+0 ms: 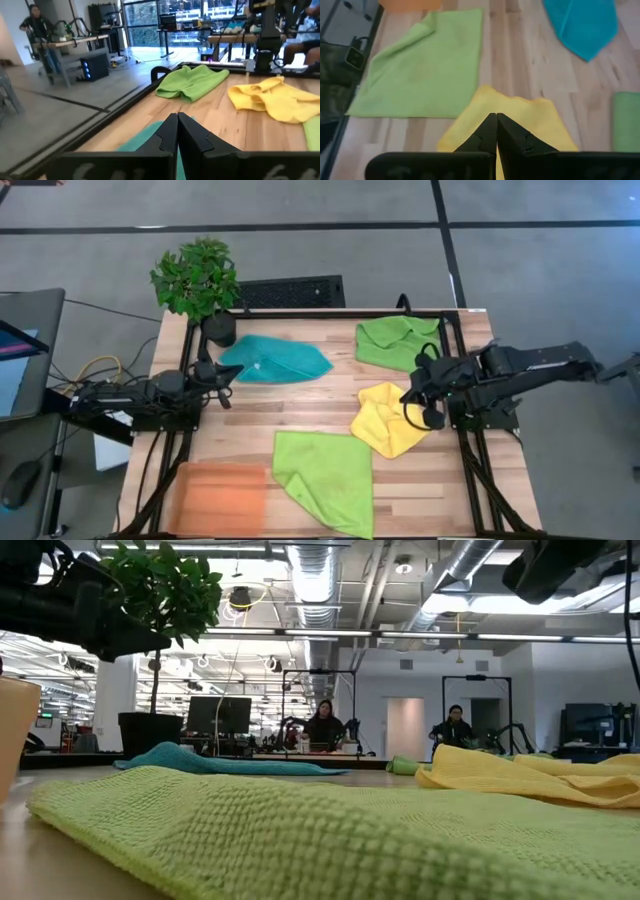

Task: Fold microfiber towels
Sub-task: Fold the yellow towel

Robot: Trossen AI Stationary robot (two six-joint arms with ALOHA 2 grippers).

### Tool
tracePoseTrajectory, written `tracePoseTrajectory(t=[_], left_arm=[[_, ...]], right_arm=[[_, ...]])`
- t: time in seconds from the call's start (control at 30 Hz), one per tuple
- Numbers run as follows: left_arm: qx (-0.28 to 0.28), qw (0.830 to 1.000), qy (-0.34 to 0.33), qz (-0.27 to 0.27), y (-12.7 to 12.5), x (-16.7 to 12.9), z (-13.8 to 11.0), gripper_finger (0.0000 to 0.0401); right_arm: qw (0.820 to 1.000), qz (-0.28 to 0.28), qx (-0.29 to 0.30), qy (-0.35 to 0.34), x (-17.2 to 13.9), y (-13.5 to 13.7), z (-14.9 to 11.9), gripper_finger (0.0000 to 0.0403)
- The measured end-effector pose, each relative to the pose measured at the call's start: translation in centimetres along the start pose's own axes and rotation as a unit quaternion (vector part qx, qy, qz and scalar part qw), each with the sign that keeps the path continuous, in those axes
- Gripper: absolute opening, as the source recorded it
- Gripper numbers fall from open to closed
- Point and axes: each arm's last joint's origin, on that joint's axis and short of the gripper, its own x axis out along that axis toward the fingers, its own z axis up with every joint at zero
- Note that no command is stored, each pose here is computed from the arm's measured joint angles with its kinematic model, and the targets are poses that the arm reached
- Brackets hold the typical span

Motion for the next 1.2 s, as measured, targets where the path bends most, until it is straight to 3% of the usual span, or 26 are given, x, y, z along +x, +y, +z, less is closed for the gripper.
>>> tracePoseTrajectory(t=[0.27,0.47,0.63,0.87,1.1,1.2], left_arm=[[0.002,1.000,-0.017,0.008,0.0,0.0,0.3,0.0000],[0.019,0.996,-0.028,-0.084,-0.4,-0.1,0.7,0.0000],[0.019,0.996,-0.027,-0.081,-0.3,-0.2,2.9,0.0000],[0.056,0.996,0.049,-0.048,-0.8,1.6,6.5,0.0000],[0.094,0.983,0.155,-0.030,-2.1,6.1,7.8,0.0000],[0.082,0.980,0.168,-0.063,-2.2,7.9,8.6,0.0000]], right_arm=[[1.000,0.013,-0.013,-0.009,1.1,0.7,0.7,0.0033],[1.000,0.014,-0.012,-0.021,2.3,0.8,1.6,0.0033],[1.000,0.011,-0.014,-0.005,3.6,0.9,1.8,0.0033],[0.999,-0.020,0.017,0.024,5.6,-0.1,2.1,0.0033],[0.985,-0.122,0.086,0.084,6.3,-1.9,1.1,0.0007],[0.977,-0.135,0.122,0.115,6.1,-2.0,0.4,0.0009]])
